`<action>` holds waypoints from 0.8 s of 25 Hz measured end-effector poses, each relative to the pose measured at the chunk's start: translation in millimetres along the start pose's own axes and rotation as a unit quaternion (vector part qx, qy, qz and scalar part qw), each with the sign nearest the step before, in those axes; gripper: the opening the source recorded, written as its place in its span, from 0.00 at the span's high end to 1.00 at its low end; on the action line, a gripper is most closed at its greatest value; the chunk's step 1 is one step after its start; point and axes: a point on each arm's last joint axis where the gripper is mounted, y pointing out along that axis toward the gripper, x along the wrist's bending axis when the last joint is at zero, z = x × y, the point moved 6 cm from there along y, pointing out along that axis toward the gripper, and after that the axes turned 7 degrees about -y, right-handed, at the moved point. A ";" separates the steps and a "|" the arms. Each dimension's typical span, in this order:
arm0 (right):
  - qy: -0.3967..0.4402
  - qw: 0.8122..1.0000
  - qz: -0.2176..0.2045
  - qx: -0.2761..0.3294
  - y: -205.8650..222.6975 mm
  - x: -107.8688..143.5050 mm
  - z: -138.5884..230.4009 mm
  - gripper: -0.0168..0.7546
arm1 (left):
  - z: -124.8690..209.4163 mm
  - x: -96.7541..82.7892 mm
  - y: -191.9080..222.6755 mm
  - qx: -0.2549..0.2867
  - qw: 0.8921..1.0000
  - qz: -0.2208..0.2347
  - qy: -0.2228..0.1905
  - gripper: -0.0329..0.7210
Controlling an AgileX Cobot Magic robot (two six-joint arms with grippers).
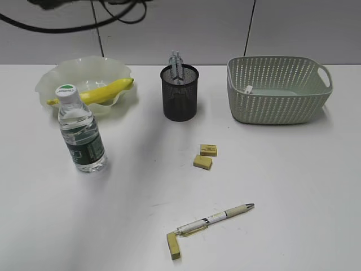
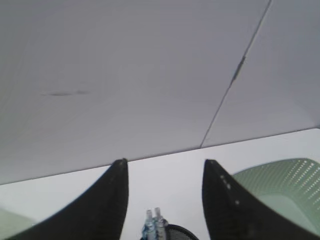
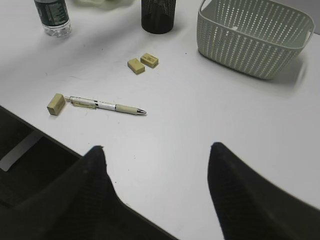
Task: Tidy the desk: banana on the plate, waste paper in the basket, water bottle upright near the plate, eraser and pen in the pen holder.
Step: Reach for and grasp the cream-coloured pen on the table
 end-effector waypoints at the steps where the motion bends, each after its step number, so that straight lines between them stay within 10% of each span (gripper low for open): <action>1: 0.000 1.000 0.000 0.000 0.0 0.0 0.0 0.32 | -5.5 0.0 -8.6 0.002 1.000 -0.013 0.000 0.48; 10: 0.000 1.000 0.000 0.000 0.0 0.0 0.0 0.32 | -10.0 -40.6 -99.1 0.081 0.992 -0.086 0.045 0.61; 20: 0.000 1.000 0.000 0.000 0.0 -0.1 0.0 0.33 | 45.8 -57.1 -173.7 0.296 0.939 -0.111 0.135 0.62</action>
